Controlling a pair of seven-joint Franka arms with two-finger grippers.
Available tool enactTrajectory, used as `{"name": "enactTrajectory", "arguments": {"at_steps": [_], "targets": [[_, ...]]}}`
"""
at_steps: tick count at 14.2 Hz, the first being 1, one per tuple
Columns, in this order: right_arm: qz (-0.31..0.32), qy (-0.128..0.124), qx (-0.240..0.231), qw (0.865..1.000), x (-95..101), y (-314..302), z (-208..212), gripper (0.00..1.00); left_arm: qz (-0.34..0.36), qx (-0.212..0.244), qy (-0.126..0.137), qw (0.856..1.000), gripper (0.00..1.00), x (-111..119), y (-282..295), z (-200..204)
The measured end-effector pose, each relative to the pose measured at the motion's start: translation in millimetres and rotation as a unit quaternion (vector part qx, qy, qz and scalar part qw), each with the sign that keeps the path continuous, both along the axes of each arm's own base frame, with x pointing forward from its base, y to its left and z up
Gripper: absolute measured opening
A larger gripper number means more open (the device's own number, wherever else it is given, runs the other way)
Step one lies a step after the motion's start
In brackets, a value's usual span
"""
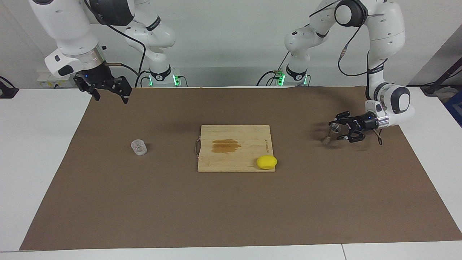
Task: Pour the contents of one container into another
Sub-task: 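Close the left gripper around the small metal cup, then lift the metal cup with the left gripper and carry it over the cutting board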
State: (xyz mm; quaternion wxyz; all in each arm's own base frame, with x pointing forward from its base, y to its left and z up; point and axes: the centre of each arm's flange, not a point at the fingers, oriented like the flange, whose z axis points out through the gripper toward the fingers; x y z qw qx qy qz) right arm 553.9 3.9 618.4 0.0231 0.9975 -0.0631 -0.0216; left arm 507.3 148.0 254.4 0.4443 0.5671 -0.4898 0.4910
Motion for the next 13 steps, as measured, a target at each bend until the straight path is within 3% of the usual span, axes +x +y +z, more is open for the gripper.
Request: {"name": "enactTrajectory", "arguments": {"at_steps": [1, 2, 4, 13], "targets": [[0.000, 0.000, 0.000, 1.000, 0.0, 0.0, 0.0, 1.00, 0.000, 0.000, 0.000, 1.000, 0.70, 0.0, 0.1, 0.0], [0.000, 0.000, 0.000, 1.000, 0.0, 0.0, 0.0, 1.00, 0.000, 0.000, 0.000, 1.000, 0.58, 0.0, 0.2, -0.1], [0.000, 0.000, 0.000, 1.000, 0.0, 0.0, 0.0, 1.00, 0.000, 0.001, 0.000, 1.000, 0.53, 0.1, 0.2, -0.1], [0.000, 0.000, 0.000, 1.000, 0.0, 0.0, 0.0, 1.00, -0.047, -0.007, -0.027, 0.998, 0.52, 16.7, -39.9, 31.0]]}}
